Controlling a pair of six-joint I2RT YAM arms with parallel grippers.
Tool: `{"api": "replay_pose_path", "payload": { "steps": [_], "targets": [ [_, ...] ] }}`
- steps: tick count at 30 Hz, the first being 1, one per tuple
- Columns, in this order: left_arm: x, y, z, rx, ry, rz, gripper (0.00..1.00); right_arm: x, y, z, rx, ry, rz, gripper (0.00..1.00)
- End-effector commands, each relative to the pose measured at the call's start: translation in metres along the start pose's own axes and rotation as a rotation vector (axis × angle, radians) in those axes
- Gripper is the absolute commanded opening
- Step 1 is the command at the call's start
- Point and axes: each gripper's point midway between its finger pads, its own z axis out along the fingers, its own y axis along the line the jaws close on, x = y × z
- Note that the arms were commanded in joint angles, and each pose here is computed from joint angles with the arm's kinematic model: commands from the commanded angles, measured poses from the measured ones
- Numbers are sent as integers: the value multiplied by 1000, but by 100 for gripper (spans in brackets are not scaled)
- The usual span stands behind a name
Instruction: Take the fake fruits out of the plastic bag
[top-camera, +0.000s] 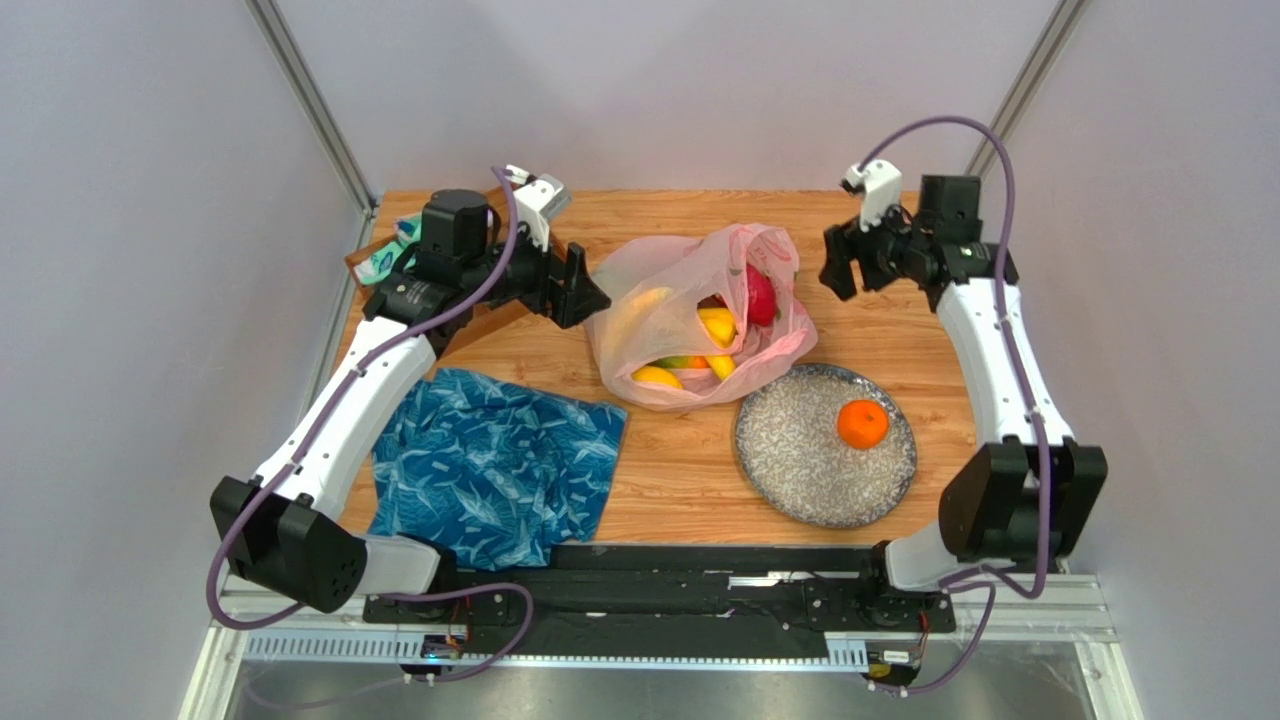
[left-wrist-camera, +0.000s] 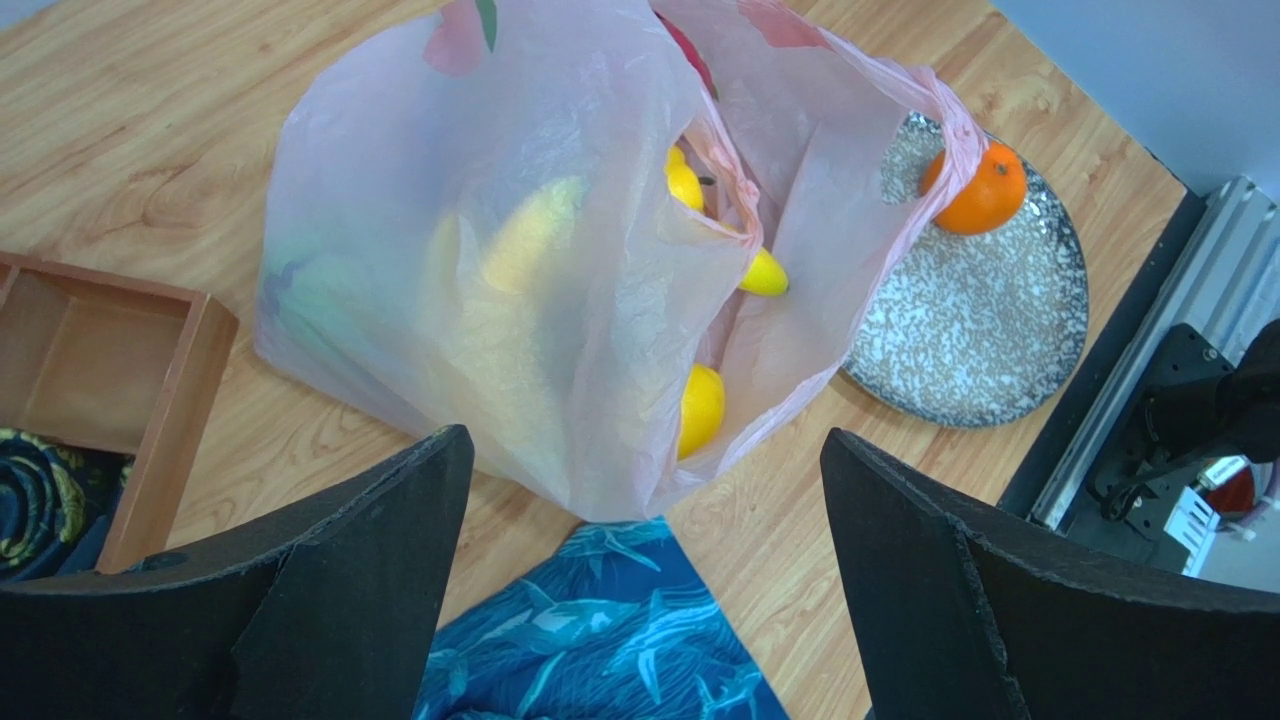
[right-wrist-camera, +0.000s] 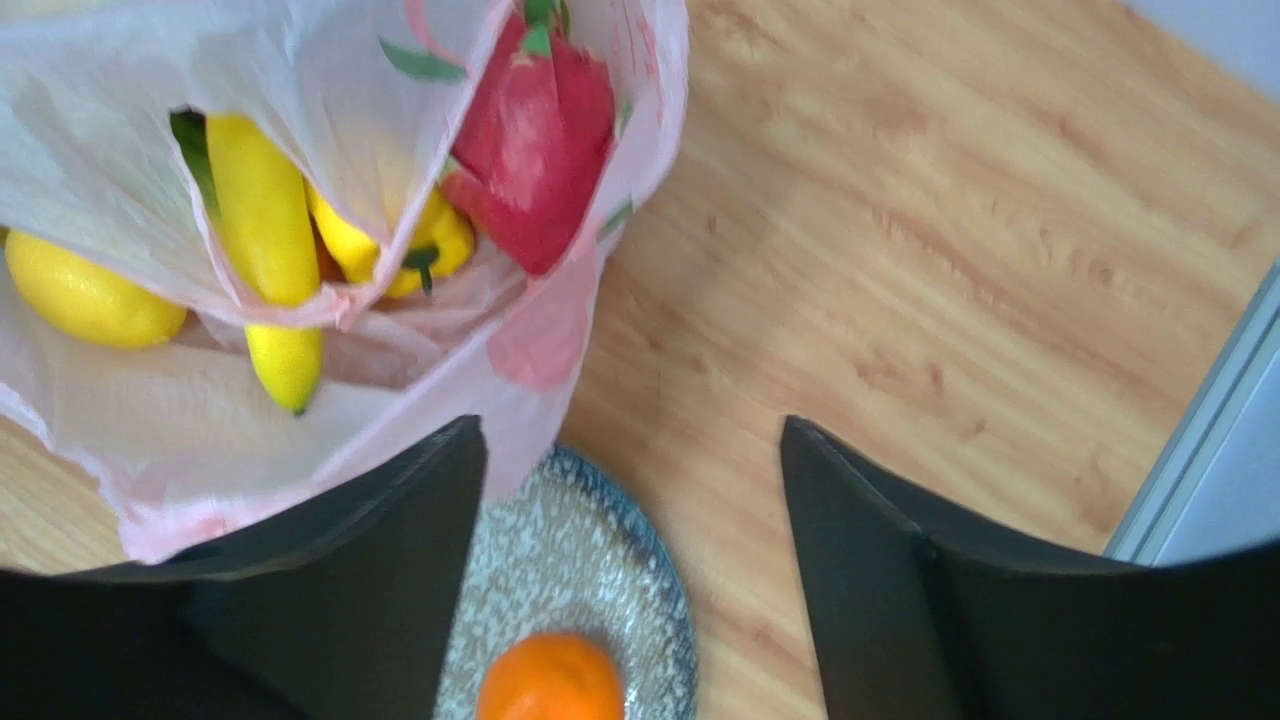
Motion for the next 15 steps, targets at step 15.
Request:
{"api": "replay_pose_path", "payload": {
  "steps": [15],
  "targets": [
    [1, 6, -16, -28, -20, 7, 95, -11, 29, 158, -143, 169, -175, 42]
  ]
}}
